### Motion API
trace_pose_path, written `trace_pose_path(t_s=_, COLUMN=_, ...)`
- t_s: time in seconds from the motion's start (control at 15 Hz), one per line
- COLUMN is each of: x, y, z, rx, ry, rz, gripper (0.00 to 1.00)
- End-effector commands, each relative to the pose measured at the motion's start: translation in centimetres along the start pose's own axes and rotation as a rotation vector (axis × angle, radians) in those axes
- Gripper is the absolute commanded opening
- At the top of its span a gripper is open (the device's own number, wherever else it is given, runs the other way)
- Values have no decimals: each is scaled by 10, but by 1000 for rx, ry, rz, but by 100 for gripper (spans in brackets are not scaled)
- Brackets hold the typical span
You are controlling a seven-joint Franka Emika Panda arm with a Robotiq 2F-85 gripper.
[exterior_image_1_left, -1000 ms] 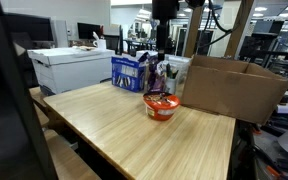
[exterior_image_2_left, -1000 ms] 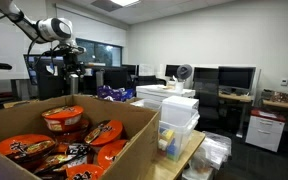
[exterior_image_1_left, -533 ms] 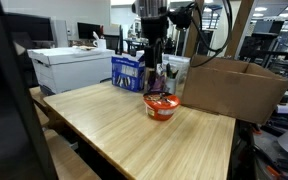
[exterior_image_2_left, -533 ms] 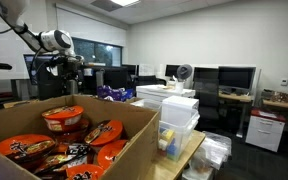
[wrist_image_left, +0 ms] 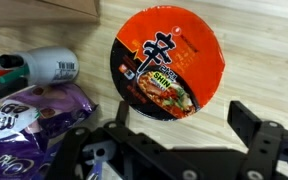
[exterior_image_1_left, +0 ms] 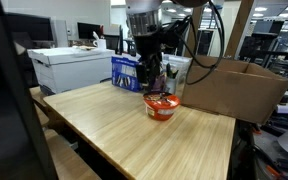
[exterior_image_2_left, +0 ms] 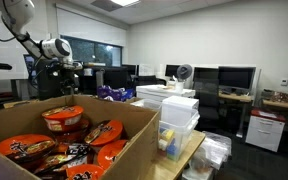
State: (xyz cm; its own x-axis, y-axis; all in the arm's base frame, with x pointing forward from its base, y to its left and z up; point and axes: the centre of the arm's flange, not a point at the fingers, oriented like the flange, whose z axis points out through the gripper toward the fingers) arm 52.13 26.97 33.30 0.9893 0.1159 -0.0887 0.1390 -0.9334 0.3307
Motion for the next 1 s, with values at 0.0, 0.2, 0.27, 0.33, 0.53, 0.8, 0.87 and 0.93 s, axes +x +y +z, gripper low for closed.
trace_pose_path(t_s=0.0, x=8, y=-11, z=16, rx=-73, ry=-17, rz=58, gripper=100)
trace_pose_path(t_s=0.2, x=10, y=-18, z=30, rx=-102, ry=-33, rz=76, gripper=100)
trace_pose_path(t_s=0.27, x=10, y=-20, z=34, rx=-109, ry=-39, rz=78, gripper=100)
trace_pose_path(t_s=0.33, x=10, y=-23, z=36, rx=-109, ry=-48, rz=70, gripper=100)
trace_pose_path(t_s=0.53, x=7, y=-20, z=38, rx=-77, ry=-49, rz=51, gripper=100)
trace_pose_path(t_s=0.8, x=8, y=-21, z=40, rx=-77, ry=-52, rz=51, gripper=100)
trace_pose_path(t_s=0.87, x=8, y=-21, z=40, rx=-77, ry=-52, rz=50, gripper=100)
trace_pose_path(t_s=0.93, x=8, y=-20, z=41, rx=-95, ry=-55, rz=59, gripper=100)
